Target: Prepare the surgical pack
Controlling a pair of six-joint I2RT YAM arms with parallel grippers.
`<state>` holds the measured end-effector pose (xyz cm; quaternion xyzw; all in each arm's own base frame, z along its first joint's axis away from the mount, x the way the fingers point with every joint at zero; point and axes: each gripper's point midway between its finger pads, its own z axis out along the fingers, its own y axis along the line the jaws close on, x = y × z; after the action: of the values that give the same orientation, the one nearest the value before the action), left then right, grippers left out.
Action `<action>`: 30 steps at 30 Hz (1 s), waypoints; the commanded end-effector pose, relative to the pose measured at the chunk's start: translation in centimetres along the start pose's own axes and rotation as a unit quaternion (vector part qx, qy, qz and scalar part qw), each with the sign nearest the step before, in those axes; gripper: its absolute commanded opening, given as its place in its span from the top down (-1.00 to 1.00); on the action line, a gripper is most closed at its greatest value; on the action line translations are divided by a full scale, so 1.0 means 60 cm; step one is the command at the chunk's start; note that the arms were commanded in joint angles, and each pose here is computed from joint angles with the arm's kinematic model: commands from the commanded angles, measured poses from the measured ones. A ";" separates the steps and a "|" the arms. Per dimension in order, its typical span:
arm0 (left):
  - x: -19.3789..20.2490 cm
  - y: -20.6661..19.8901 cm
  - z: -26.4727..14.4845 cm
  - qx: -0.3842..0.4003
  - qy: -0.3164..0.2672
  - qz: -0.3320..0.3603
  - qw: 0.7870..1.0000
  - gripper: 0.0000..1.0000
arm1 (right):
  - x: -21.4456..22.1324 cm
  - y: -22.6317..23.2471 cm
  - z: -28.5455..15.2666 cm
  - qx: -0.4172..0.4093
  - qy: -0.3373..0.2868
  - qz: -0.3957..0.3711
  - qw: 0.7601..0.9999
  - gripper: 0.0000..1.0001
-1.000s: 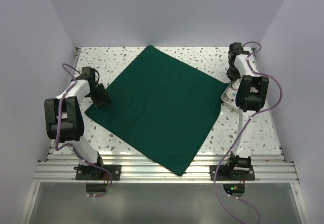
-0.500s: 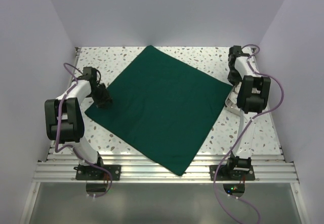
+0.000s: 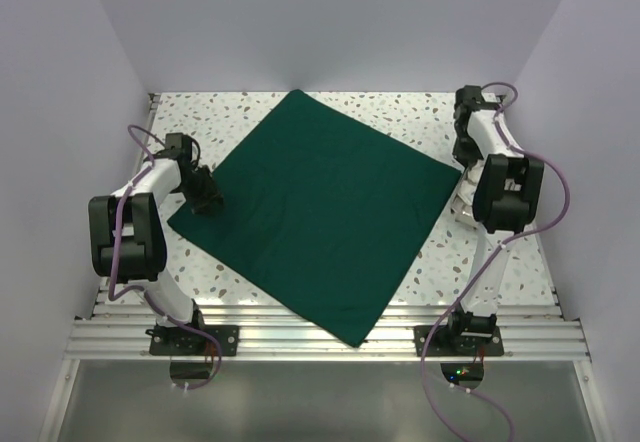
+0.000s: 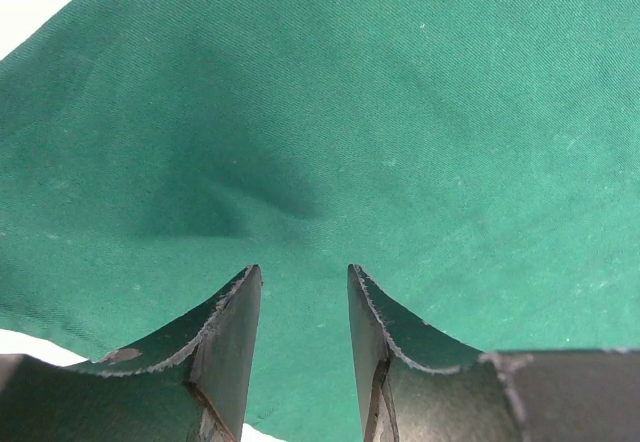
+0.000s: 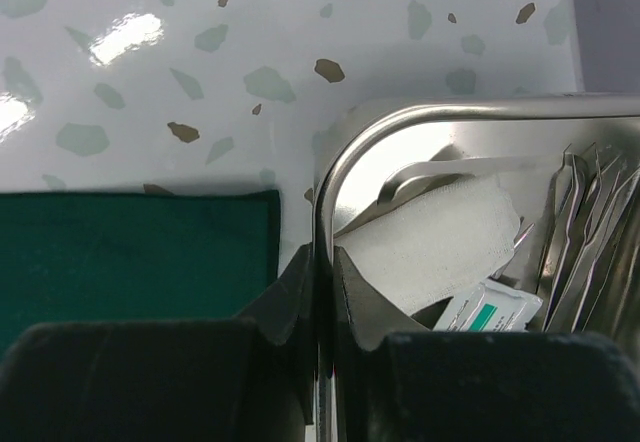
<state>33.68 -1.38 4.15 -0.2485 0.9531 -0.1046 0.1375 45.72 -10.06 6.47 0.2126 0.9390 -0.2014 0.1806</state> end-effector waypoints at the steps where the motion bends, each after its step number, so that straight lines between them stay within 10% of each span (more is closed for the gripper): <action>1: -0.005 -0.011 -0.009 0.014 -0.012 0.018 1.000 0.12 | -0.027 0.004 -0.093 -0.016 -0.043 -0.032 0.998 1.00; 10: -0.008 -0.006 -0.021 0.004 -0.021 0.019 1.000 0.11 | 0.021 0.211 -0.213 -0.099 -0.082 -0.167 0.978 1.00; 20: 0.005 -0.005 -0.033 0.008 -0.019 0.014 1.000 0.11 | 0.209 0.467 -0.355 -0.243 -0.103 -0.338 0.903 1.00; 30: 0.011 -0.003 -0.039 0.009 -0.018 0.014 1.000 0.10 | 0.390 0.546 -0.384 -0.291 -0.068 -0.443 0.845 1.00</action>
<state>32.91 -1.37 5.22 -0.2478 0.9521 -0.1035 0.1463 35.89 35.13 4.83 -0.2826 0.9415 0.0032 0.1834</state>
